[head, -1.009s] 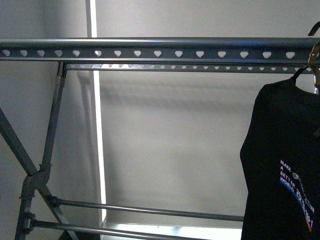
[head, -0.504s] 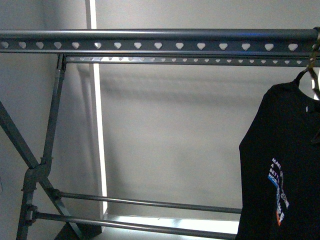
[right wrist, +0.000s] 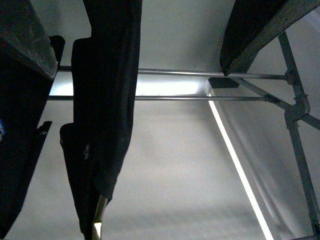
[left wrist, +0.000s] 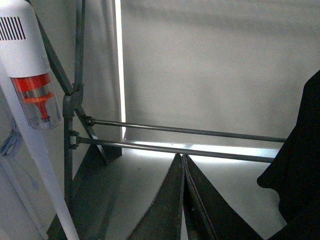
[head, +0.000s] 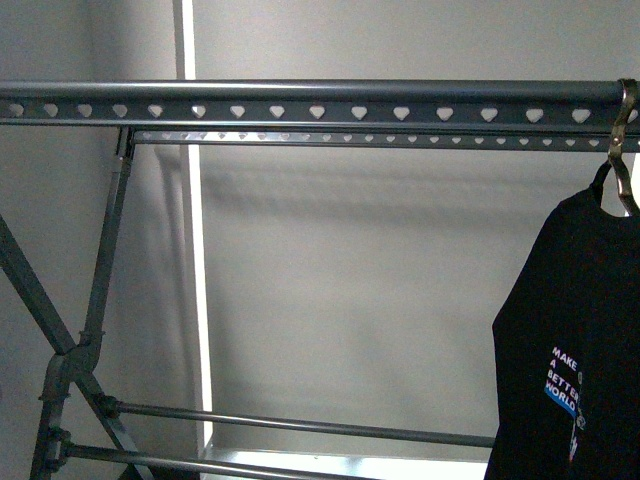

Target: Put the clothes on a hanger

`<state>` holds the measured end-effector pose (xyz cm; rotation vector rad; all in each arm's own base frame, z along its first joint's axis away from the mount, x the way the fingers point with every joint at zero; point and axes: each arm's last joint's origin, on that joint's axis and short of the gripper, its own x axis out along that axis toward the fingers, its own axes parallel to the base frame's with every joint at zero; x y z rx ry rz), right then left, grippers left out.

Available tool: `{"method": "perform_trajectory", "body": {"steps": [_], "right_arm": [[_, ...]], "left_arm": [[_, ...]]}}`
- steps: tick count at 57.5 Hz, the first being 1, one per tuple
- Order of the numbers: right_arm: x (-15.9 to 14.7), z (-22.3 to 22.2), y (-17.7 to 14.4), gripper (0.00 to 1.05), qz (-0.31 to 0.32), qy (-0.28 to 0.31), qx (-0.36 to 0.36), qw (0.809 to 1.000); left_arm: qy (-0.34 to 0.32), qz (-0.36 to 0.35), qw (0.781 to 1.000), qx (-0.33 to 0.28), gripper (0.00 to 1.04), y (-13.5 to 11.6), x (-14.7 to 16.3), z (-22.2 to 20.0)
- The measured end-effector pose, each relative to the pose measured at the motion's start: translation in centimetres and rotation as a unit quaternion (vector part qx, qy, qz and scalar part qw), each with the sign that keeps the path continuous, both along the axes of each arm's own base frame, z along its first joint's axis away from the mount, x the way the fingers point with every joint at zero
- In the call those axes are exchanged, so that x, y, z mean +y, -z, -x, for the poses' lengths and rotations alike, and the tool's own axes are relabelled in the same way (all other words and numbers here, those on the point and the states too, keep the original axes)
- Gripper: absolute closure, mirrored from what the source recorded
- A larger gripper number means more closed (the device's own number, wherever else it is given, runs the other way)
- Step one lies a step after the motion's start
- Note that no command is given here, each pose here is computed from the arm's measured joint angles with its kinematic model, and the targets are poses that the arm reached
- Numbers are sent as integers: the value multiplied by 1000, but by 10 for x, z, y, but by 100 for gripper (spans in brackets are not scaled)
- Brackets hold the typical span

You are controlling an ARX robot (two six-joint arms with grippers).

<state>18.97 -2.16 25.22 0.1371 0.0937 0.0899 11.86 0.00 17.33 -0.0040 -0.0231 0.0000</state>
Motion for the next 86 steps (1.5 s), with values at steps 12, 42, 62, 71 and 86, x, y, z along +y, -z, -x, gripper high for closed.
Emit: {"method": "perform_trajectory", "body": {"steps": [12,42,62,71,86], "right_arm": [[17,90,13,15,38,43,-88,994],[21,92,70,102,68,46,-45,996],[21,92,87,102,68,46,-45,996],[21,92,87,102,68,46,-46,996],[21,92,87,78,69,46,-46,996]], "left_arm": [[0,-1,1000,0,101,0,0,6],[0,-1,1000,3,101,4,0,22],[0,-1,1000,3,101,4,0,22],[0,-1,1000,3,101,4,0,22],[0,-1,1000,3,83,4,0,22]]}}
